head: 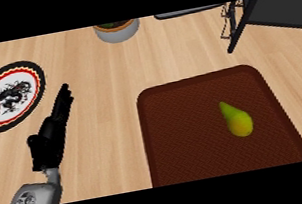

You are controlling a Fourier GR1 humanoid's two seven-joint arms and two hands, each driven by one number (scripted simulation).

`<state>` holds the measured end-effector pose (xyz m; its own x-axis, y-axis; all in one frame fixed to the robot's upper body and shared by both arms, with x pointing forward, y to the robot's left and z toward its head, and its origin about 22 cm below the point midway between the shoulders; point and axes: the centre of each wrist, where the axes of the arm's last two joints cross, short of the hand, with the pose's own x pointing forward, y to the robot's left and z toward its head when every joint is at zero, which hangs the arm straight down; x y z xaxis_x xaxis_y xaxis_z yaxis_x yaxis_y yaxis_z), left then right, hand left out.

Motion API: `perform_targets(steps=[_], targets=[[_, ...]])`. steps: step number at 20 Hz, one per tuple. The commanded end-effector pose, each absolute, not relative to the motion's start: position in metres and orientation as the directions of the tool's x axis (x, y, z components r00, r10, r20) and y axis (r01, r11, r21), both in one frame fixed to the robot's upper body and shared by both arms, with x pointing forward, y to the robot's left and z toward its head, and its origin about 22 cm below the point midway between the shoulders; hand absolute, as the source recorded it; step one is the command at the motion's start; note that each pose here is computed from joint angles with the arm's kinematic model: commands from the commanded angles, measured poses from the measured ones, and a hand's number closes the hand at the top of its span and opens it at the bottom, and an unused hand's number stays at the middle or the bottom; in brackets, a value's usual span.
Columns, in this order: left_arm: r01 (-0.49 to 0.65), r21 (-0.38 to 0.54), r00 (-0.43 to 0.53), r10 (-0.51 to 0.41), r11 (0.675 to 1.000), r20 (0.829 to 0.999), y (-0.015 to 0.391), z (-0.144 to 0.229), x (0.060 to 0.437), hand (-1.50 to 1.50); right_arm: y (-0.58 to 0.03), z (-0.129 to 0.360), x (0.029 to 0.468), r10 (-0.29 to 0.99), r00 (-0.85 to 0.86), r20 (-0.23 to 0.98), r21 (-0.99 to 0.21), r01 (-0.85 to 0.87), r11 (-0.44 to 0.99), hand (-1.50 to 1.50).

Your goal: Pick the squash from the tray and place it in the tiered shelf

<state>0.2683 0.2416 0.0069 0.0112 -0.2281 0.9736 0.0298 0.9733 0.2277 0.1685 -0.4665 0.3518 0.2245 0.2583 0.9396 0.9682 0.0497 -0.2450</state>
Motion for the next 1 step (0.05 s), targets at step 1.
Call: perform_targets(steps=[1], targets=[[0.033, 0.235, -0.002, -0.235, 0.971, 0.972, 0.2443, 0.0082, 0.2690, 0.00, -0.4600, 0.3406, 0.1103, 0.243, 0.267, 0.933, -0.289, 0.955, 0.061, -1.50]])
